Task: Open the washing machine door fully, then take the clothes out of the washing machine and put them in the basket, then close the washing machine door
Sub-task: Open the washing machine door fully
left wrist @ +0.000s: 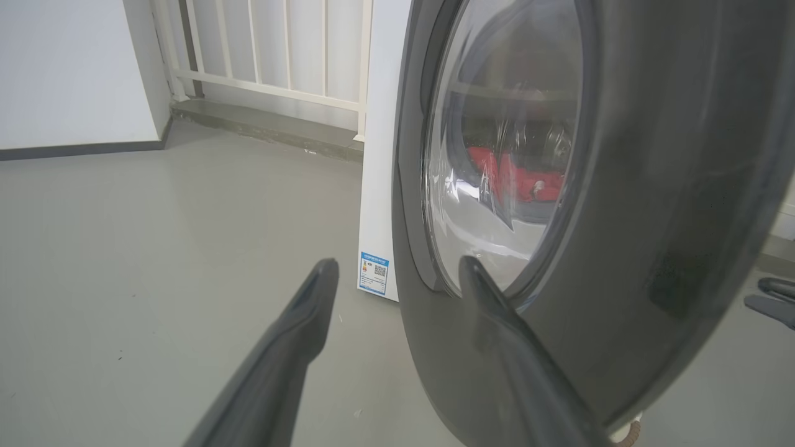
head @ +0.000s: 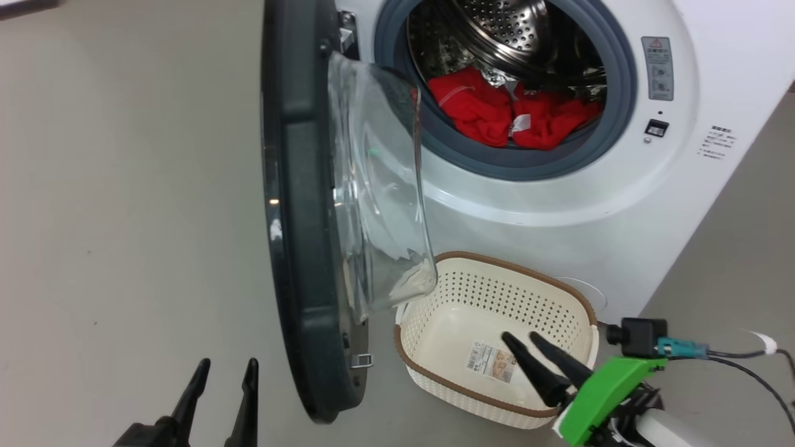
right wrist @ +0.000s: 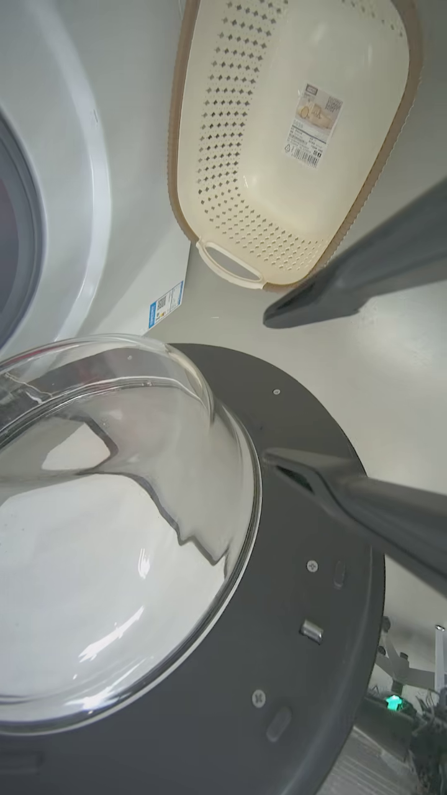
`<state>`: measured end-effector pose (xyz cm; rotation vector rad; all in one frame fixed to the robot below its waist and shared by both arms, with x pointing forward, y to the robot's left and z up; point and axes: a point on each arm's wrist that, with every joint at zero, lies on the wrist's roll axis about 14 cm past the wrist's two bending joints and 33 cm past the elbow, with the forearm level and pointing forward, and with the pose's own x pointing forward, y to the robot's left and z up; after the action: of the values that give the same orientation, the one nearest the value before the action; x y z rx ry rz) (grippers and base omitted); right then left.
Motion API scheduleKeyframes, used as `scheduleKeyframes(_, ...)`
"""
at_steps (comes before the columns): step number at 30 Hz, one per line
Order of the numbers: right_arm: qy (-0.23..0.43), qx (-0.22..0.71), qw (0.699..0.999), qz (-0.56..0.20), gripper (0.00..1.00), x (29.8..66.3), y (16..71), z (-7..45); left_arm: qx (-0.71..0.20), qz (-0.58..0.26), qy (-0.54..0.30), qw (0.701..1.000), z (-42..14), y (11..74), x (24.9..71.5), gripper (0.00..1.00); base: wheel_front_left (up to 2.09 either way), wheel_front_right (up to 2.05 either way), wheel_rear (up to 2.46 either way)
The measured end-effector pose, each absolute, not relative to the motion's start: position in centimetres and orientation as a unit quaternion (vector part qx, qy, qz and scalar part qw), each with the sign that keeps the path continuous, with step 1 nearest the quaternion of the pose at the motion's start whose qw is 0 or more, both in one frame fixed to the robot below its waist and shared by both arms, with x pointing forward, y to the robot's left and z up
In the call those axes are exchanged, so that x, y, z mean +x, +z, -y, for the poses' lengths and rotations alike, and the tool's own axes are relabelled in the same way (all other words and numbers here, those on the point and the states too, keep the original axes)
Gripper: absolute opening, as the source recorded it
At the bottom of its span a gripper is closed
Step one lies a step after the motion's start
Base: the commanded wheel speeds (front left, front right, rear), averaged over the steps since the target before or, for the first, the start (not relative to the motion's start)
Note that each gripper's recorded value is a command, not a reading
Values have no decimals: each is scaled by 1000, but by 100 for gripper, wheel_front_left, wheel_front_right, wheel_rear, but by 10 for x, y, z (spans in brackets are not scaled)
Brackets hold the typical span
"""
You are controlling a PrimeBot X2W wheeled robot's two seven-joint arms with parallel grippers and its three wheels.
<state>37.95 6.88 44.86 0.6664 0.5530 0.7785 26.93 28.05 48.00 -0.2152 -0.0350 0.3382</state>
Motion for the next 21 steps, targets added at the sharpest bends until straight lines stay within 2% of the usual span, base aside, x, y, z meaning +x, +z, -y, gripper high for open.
scheduleKeyframes(7,325,276,876,-225,100,398,438,-35,-108,16,161,981,-278,479,274,100,0,0,0)
scheduleKeyframes(13,304,213,918,-139,100,425,461,-7,-110,11,158,981,-275,475,274,100,0,0,0)
scheduleKeyframes(21,289,180,936,-90,100,415,467,0,-110,10,158,981,-275,475,274,100,0,0,0)
